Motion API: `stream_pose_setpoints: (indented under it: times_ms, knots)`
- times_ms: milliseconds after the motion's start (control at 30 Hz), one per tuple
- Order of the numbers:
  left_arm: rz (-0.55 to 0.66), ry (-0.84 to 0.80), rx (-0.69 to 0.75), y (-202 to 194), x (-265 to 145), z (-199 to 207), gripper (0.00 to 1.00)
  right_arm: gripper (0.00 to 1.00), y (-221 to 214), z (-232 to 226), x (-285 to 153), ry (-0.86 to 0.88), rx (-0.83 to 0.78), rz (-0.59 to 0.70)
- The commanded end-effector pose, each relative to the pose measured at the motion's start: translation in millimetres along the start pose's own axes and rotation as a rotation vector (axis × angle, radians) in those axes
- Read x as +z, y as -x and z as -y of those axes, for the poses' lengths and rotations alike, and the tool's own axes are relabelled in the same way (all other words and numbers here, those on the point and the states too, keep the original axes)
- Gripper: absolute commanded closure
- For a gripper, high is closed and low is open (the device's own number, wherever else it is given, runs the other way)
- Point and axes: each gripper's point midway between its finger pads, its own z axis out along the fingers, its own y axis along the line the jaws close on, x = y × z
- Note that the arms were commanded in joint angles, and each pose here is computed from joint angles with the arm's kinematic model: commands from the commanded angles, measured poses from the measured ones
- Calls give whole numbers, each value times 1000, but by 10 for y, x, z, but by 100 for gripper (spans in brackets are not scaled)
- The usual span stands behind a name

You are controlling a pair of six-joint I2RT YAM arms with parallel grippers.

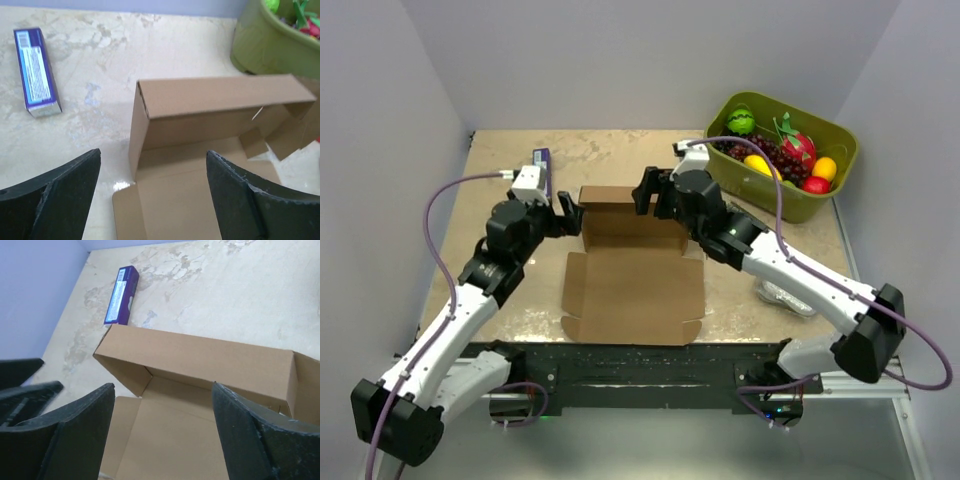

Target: Fold the paper box

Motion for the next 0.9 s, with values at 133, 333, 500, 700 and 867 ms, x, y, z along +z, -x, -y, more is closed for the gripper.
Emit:
stream_pose_setpoints:
  times_ms: [133, 333, 500, 700, 867]
  knots:
    - [-61, -106, -80, 203, 434, 54, 23, 29, -70, -93, 410, -25, -63, -21]
    - [-15, -163, -143, 121, 630, 89, 31, 33, -252, -22, 565, -61, -87, -52]
    - [-27, -187, -160, 11, 696, 90, 36, 35, -267, -5, 566, -68, -91, -57]
    - [-27, -159, -157, -36, 752, -40, 42, 35, -159, -11, 542, -74, -96, -29]
    - [-46, -168, -178, -107, 838, -115, 51, 37, -168, 23, 658, -106, -122, -30]
